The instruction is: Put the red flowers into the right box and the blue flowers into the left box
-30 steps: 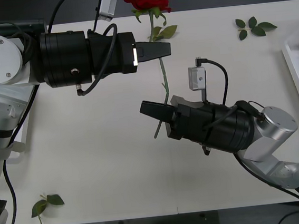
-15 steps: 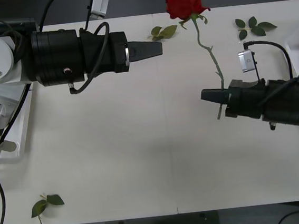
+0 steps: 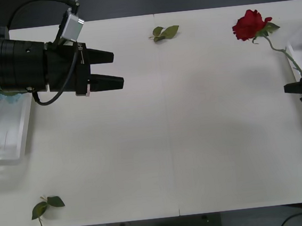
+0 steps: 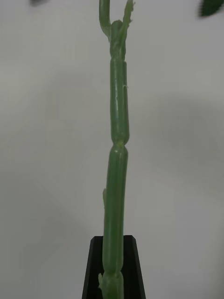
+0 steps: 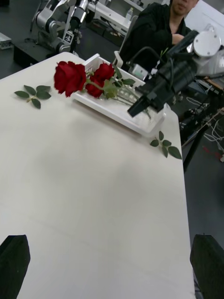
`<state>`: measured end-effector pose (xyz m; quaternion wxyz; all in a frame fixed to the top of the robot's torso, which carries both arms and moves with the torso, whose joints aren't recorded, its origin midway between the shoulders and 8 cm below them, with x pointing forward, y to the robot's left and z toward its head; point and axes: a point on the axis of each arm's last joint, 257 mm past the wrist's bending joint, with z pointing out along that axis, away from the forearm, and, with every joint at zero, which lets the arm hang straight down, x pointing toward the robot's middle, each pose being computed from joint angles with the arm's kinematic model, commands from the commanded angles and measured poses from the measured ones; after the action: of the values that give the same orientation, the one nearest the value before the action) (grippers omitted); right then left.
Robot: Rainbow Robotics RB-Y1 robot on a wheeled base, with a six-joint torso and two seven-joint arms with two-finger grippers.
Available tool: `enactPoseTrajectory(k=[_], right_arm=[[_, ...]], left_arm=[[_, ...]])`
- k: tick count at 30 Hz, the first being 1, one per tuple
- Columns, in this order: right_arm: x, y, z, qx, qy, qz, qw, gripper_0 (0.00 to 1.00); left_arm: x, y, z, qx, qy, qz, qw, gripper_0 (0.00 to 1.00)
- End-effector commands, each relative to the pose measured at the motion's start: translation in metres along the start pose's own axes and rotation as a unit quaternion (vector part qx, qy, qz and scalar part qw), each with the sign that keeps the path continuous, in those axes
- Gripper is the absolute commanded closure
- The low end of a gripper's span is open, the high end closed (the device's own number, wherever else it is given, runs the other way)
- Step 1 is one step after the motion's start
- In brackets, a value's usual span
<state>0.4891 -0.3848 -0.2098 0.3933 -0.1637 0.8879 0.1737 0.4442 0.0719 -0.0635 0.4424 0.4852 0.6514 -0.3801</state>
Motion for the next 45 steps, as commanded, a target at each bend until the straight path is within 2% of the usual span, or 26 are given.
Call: enactPoseTrajectory(k=[1,7,17,35,40,42,45], right_arm=[[-0.019,-0.067,-0.046,0.079,0.005,-0.006,0.997,1.0],[-0.006,-0.143,-0.106,0.175,0.039,0.0,0.984,1.0],[0.027,-0.223,-0.177,0.297,0.088,0.003,0.951,1.0],[0.058,-0.266,-0.204,0.363,0.083,0.027,0.928,1.0],[0.058,-0.268,-0.197,0.366,0.073,0.025,0.927,0.82],[0.059,-0.268,-0.193,0.366,0.07,0.024,0.928,0.68],[0.059,-0.267,-0.189,0.364,0.067,0.023,0.929,0.54]], left_arm=[[0.011,0.016,-0.031,-0.006,0.035,0.048,0.998,0.0],[0.029,0.034,-0.062,-0.009,0.081,0.124,0.989,0.0],[0.037,0.04,-0.089,-0.008,0.12,0.119,0.986,0.0],[0.053,0.029,-0.107,0.017,0.151,0.096,0.984,0.0],[0.054,0.032,-0.109,0.014,0.148,0.09,0.985,0.0],[0.056,0.033,-0.11,0.012,0.15,0.086,0.985,0.0],[0.058,0.036,-0.111,0.009,0.15,0.082,0.985,0.0]])
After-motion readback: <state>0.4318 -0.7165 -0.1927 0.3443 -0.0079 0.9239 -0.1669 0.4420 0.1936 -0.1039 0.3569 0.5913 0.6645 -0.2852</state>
